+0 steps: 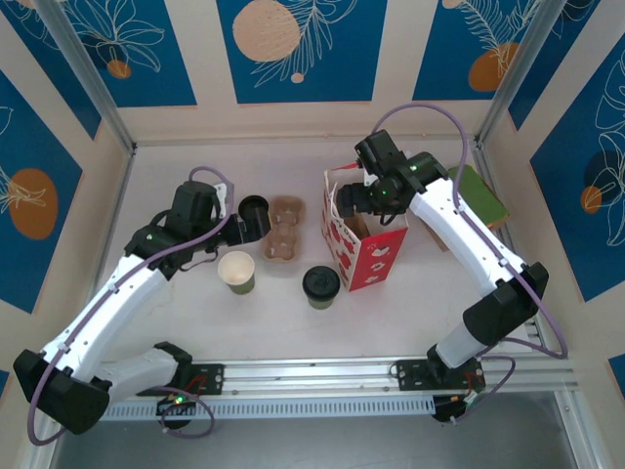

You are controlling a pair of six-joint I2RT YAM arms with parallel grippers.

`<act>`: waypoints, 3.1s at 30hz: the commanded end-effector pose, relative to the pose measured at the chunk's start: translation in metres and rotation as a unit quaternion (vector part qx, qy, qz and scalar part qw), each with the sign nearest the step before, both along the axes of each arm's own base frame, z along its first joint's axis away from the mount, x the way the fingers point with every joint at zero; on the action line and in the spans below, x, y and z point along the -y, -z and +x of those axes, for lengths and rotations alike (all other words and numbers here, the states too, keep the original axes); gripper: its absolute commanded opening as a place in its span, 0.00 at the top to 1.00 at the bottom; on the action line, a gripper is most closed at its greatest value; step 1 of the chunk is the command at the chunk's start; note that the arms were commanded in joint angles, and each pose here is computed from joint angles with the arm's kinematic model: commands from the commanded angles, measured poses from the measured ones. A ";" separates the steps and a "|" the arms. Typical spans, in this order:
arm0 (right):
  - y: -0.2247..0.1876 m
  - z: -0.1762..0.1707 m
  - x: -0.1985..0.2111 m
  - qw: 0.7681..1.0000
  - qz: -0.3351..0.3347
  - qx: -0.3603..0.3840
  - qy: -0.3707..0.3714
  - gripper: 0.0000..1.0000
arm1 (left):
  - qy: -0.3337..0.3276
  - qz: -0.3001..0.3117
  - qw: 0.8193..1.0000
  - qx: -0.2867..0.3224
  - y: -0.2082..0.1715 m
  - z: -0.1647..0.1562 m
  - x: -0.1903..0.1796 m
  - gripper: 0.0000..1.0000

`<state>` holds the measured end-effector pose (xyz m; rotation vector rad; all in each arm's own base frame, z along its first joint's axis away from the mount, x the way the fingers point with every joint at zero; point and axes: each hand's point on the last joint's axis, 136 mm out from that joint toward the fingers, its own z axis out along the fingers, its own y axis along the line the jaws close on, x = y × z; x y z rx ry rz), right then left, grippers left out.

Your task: Pack the takeout coffee

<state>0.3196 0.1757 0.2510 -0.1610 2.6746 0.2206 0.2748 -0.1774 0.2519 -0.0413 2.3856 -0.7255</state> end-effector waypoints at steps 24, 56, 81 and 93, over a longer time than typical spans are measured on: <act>-0.087 -0.018 0.017 0.992 0.084 0.097 0.018 0.01 | 0.016 0.004 0.999 0.034 -0.030 0.003 0.023 0.00; -0.111 -0.072 -0.055 0.981 0.136 0.093 -0.104 0.01 | -0.069 0.124 0.989 0.032 -0.008 -0.054 -0.063 0.00; -0.092 -0.098 -0.055 0.998 -0.009 0.057 -0.020 0.01 | -0.051 0.114 0.991 0.048 0.001 -0.077 -0.074 0.00; -0.071 -0.162 -0.048 0.993 -0.045 0.000 -0.111 0.01 | -0.098 0.117 0.988 0.023 0.015 -0.083 -0.090 0.00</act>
